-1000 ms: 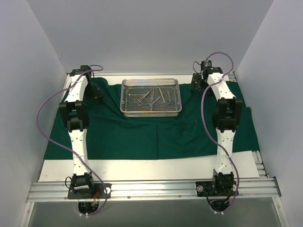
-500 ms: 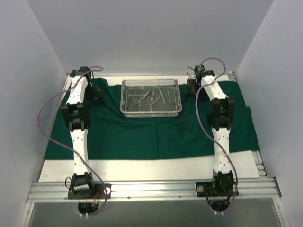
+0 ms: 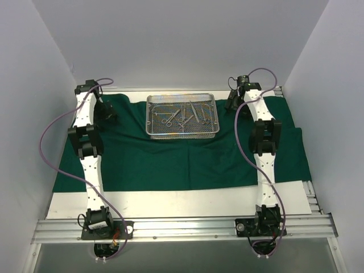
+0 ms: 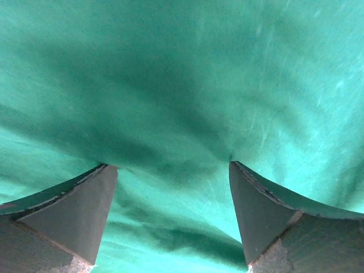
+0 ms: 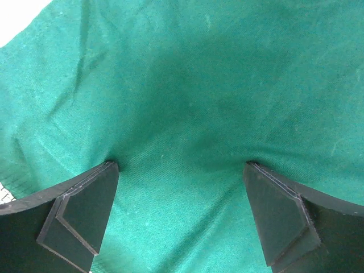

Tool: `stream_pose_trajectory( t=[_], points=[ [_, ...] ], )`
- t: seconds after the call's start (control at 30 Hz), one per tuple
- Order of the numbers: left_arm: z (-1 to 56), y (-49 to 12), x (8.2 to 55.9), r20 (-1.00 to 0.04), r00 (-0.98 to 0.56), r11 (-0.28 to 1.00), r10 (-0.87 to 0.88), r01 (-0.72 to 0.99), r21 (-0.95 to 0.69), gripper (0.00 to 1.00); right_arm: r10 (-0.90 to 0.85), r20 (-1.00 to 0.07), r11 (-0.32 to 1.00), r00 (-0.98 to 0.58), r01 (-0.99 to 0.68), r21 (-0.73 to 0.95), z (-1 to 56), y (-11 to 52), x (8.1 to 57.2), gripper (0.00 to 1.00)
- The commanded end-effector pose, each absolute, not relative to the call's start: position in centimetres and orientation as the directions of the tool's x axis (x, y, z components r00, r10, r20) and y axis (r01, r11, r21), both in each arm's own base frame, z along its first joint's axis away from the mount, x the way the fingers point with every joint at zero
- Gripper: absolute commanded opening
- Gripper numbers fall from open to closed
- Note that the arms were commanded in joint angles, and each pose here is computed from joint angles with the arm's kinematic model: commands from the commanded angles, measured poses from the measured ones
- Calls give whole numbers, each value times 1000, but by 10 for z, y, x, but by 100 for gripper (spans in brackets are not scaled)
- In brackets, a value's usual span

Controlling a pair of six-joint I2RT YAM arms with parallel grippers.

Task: Open and lay out the surgical kit
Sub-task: Smooth out the surgical kit at the center of the board.

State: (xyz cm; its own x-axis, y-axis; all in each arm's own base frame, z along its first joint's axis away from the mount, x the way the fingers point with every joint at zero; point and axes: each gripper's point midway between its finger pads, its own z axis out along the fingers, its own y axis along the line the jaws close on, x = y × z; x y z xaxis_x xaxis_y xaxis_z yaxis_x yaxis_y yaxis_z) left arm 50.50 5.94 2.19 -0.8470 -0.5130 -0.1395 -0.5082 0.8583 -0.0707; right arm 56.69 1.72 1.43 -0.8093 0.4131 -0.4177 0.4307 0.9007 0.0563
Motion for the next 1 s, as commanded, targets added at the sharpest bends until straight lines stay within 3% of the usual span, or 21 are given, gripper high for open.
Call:
stream_pose_trajectory(
  t=[0.0,0.2,0.37,0.53,0.57,0.63,0.7,0.8,0.87,0.97],
  points=[
    [63,81,535,-310,-791,847,-528,-516,-127,90,437,-362,897,-823,429,109,-5,23,564,98],
    [151,75,517,-412,-741,844,-531,-507,-176,95,404,-510,911,-759,382,154,105,18,571,100],
    [161,64,482,-381,-799,881,-466,-458,-118,94,385,-552,910,-739,405,92,168,10,519,100],
    [177,44,436,-362,-853,918,-377,-397,-20,94,263,-476,960,-839,279,39,157,62,437,100],
    [181,40,435,-384,-844,920,-375,-390,-40,94,242,-504,968,-829,244,64,173,74,424,100],
    [184,25,414,-368,-840,916,-400,-383,-120,94,211,-431,977,-877,205,62,148,95,387,100],
    [198,15,403,-392,-819,908,-419,-381,-173,94,184,-446,982,-876,150,111,153,127,360,100],
    [191,-2,376,-342,-838,905,-425,-384,-184,94,158,-416,985,-895,114,127,133,152,314,99],
    [197,-13,363,-349,-847,916,-401,-362,-173,94,140,-440,983,-887,72,167,134,172,298,97],
    [198,-17,348,-352,-846,916,-400,-362,-172,94,128,-390,985,-912,72,154,103,178,270,93]
  ],
)
